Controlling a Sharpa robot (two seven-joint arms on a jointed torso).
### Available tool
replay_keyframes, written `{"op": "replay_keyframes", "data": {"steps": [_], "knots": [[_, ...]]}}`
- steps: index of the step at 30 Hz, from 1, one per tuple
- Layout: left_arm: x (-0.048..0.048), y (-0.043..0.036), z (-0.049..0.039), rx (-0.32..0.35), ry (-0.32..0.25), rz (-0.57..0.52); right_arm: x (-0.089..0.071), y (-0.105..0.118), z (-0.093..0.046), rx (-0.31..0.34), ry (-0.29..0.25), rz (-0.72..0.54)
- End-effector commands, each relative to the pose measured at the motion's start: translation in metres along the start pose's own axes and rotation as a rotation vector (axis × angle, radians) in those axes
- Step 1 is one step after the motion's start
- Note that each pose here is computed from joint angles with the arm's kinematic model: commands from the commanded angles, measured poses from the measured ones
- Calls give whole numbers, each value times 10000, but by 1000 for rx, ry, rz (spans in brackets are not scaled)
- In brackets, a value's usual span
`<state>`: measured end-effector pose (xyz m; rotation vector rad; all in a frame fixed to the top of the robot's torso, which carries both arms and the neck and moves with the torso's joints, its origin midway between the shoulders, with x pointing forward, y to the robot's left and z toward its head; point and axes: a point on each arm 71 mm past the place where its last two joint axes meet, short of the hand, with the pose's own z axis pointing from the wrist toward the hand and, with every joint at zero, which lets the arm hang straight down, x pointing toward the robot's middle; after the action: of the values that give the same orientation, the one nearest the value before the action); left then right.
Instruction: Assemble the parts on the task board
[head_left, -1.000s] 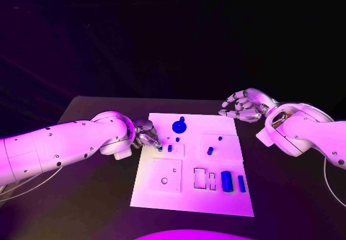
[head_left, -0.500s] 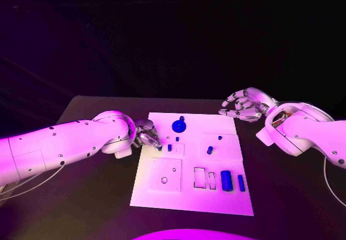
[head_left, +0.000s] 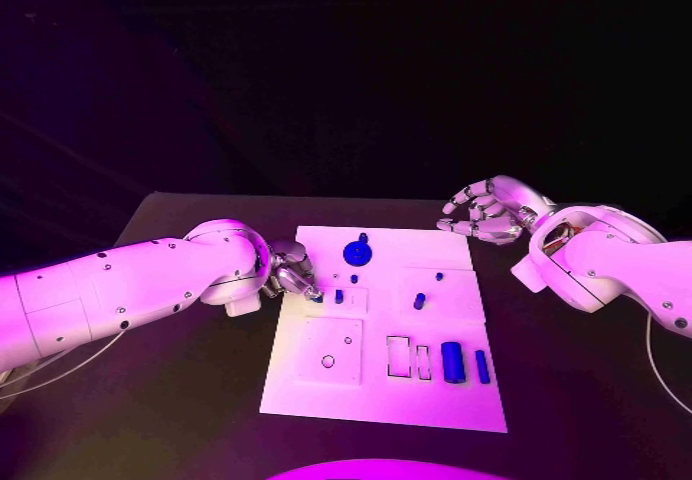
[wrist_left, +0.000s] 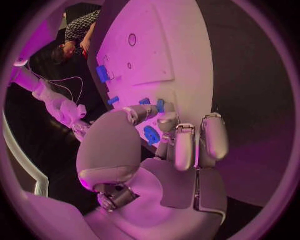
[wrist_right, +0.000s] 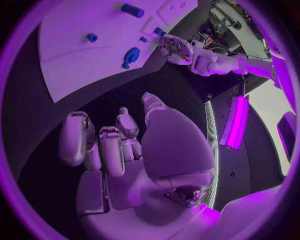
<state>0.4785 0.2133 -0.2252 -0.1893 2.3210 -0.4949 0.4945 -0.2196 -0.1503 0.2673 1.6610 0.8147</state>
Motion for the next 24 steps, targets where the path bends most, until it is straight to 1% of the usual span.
{"op": "replay_keyframes", "data": {"steps": [1,8,13,17,24], "knots": [[59,-2,17,-9,45,21,11,12,0,-12,10,-7],[40,-13,36,-13,34,14,12,14,0,-13,10,-7],[43,-33,49,-13,40,16,14,15,1,-13,10,-7],[50,-41,57,-18,51,20,14,16,1,-13,10,-7],[64,-40,87,-44,91,33,17,18,3,-13,11,-7]]}}
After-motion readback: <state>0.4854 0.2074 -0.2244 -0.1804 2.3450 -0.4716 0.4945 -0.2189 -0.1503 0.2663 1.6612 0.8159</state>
